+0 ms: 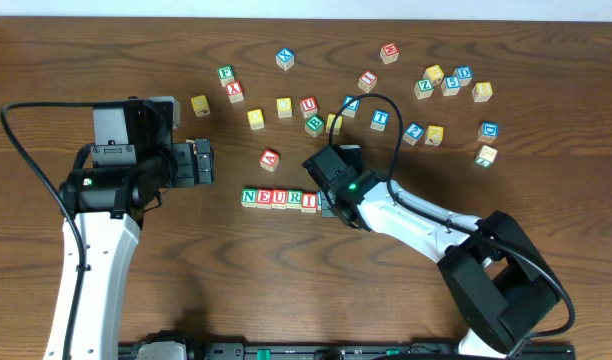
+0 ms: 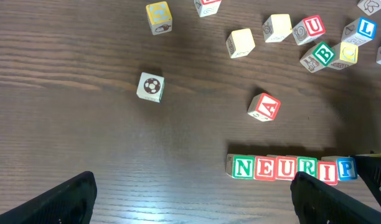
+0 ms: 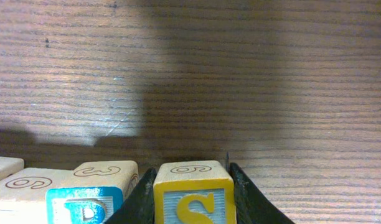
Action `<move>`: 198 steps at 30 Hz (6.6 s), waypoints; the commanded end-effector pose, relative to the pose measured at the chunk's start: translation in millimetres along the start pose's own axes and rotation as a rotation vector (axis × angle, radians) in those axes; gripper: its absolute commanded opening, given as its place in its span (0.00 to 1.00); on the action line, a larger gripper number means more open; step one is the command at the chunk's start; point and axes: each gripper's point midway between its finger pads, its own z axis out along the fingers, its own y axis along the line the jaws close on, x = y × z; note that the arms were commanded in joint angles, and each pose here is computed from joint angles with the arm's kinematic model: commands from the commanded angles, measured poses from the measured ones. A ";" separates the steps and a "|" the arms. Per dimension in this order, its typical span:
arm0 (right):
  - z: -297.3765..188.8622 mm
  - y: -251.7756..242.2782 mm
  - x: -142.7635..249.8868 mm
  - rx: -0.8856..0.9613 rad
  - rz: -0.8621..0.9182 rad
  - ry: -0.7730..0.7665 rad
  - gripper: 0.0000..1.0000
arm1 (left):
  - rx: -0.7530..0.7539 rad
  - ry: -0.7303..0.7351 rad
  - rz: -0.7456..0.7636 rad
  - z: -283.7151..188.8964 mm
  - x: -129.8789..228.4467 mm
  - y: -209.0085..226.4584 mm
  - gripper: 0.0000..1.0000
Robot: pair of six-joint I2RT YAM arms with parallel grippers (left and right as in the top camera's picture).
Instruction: Spell out NEURIPS
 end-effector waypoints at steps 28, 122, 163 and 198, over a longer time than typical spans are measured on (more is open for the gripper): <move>5.8 -5.3 -9.1 0.051 0.010 -0.059 0.42 | -0.008 -0.025 0.010 -5.8 -8.2 1.5 0.98; 1.5 -49.1 -5.1 0.234 0.118 -0.063 0.20 | -0.008 -0.025 0.010 -5.8 -8.2 1.5 0.98; -32.3 59.3 23.5 -0.165 -0.212 -0.007 0.01 | -0.008 -0.025 0.010 -5.8 -8.2 1.5 0.98; -21.1 75.0 58.3 -0.136 -0.283 0.035 0.01 | -0.008 -0.025 0.010 -5.8 -8.2 1.5 0.98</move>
